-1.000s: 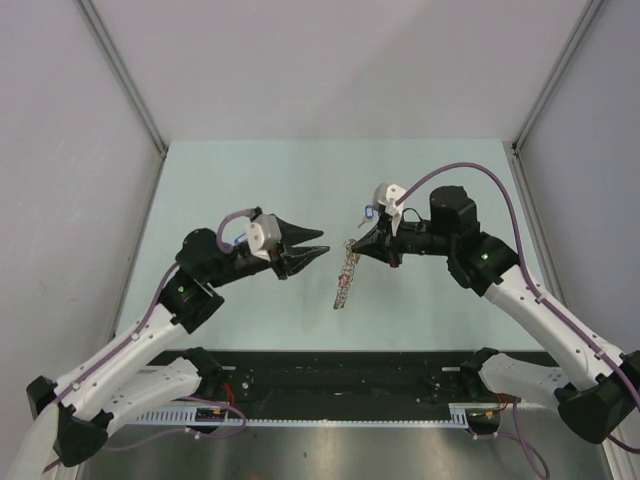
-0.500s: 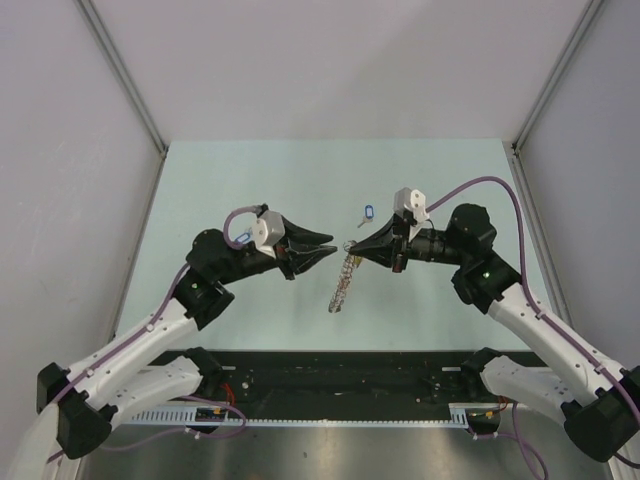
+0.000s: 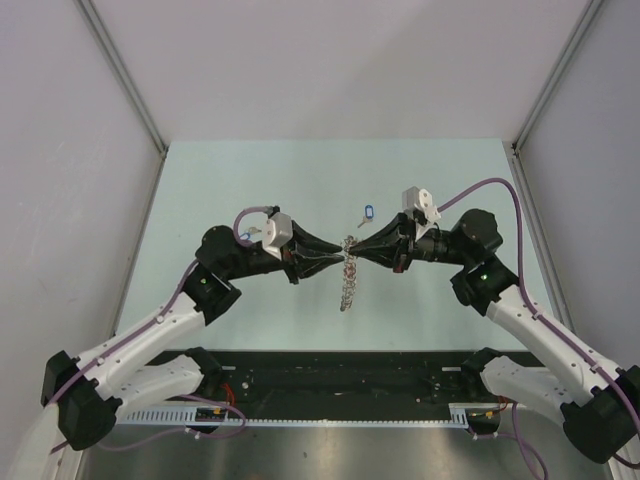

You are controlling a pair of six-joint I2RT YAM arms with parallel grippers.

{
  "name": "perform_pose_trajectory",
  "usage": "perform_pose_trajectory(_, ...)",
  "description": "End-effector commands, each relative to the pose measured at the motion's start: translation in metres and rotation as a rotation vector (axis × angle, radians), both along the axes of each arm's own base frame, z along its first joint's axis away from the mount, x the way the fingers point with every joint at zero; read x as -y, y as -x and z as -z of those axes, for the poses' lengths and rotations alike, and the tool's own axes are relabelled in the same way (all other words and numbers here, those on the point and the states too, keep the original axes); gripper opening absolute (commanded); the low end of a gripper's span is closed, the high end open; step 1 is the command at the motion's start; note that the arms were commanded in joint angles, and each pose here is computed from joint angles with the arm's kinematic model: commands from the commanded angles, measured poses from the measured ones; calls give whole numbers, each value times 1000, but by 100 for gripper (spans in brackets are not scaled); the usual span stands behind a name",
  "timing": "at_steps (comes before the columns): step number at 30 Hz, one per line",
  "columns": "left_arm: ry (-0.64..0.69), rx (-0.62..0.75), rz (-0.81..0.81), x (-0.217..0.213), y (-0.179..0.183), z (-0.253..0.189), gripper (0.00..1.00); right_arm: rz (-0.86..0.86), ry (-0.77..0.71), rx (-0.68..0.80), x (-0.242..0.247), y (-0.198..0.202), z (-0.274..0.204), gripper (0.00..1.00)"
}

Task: Put the keys on the keyring

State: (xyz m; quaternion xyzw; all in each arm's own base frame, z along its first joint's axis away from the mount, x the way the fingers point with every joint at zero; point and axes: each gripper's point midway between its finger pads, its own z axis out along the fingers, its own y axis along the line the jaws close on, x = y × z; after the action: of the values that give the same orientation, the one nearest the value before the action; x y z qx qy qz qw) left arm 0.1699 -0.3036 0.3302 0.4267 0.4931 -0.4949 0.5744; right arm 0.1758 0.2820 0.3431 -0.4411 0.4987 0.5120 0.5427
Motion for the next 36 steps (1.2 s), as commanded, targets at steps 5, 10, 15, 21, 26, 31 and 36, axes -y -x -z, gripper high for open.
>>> perform_pose_trajectory(5,15,17,53,3,7,-7,24,-44,-55,71,0,7,-20,0)
perform_pose_trajectory(10,12,14,57,3,7,-6,23,-75,-38,58,-3,8,-14,0)
perform_pose_trajectory(15,10,17,74,4,9,-6,23,-83,-19,50,-4,7,-7,0)
perform_pose_trajectory(21,0,17,99,5,13,-4,23,-87,4,34,-6,5,2,0)
perform_pose_trajectory(26,-13,10,101,7,11,-2,23,-88,14,35,-8,4,6,0)
perform_pose_trajectory(31,-47,-1,92,8,8,6,22,-87,25,31,-8,4,9,0)
perform_pose_trajectory(36,-63,-3,85,9,5,10,21,-89,39,29,-8,4,14,0)
